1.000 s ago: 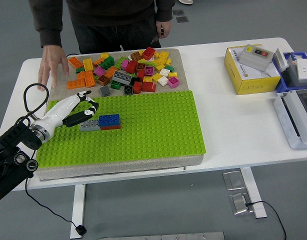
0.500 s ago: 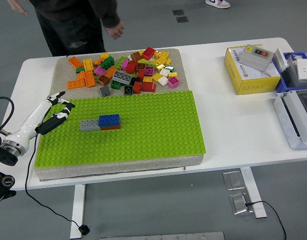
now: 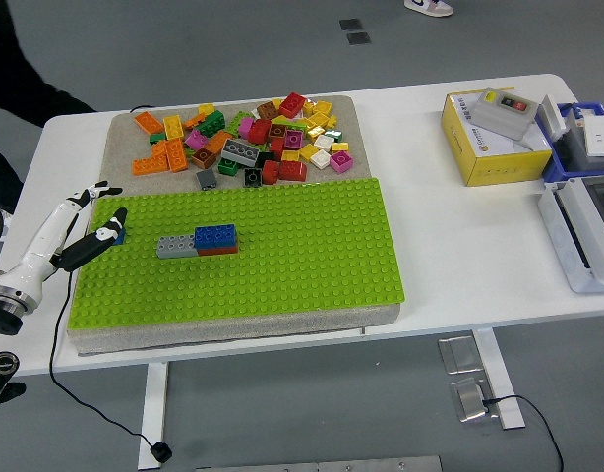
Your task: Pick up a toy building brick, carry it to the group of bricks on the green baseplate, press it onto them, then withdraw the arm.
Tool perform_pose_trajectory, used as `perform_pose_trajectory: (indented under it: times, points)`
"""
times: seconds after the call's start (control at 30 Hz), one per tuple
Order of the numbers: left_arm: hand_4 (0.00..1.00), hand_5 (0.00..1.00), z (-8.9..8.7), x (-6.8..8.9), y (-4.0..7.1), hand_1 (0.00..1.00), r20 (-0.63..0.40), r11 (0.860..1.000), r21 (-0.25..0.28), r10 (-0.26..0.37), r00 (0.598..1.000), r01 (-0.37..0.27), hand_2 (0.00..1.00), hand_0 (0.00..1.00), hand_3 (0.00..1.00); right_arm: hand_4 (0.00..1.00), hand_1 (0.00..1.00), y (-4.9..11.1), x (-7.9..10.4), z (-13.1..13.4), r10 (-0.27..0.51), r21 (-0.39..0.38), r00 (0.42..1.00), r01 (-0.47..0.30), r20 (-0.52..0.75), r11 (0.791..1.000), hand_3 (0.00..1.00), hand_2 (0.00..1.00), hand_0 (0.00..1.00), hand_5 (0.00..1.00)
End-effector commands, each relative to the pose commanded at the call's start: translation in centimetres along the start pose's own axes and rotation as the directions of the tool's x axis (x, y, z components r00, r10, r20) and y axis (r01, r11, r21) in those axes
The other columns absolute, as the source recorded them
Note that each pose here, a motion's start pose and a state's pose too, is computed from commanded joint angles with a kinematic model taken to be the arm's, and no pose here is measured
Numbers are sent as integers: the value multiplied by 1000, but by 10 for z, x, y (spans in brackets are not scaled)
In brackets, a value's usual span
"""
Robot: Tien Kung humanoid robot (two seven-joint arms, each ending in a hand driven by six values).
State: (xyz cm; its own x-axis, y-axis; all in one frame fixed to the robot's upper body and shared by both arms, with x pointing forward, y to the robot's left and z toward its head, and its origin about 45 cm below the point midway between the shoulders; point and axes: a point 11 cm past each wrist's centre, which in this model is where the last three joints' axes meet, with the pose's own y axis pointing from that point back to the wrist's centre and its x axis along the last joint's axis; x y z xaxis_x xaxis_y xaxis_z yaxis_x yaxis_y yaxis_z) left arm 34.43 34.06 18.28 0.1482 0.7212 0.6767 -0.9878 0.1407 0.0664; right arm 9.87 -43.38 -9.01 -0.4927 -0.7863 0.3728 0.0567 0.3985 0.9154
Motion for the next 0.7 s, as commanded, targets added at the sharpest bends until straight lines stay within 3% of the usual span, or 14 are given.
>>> perform_pose_trajectory:
  times: [0.13, 0.17, 0.7]
  points:
    - [605, 515, 0, -5, 0, 940, -9, 1000, 5, 1, 1000, -1, 943, 967, 838, 502, 598, 0, 1, -3, 3, 6, 1000, -3, 7, 1000, 692, 671, 642, 998]
    - [595, 518, 0, -5, 0, 943, -11, 1000, 5, 2, 1000, -2, 944, 967, 835, 504, 597, 0, 2, -3, 3, 9, 1000, -3, 10, 1000, 638, 651, 641, 998]
    - [588, 518, 5, -15, -2, 944, -14, 1000, -9, -1, 1000, 0, 944, 964, 828, 502, 590, -1, 7, -5, 15, 32, 1000, -16, 12, 999, 628, 651, 633, 998]
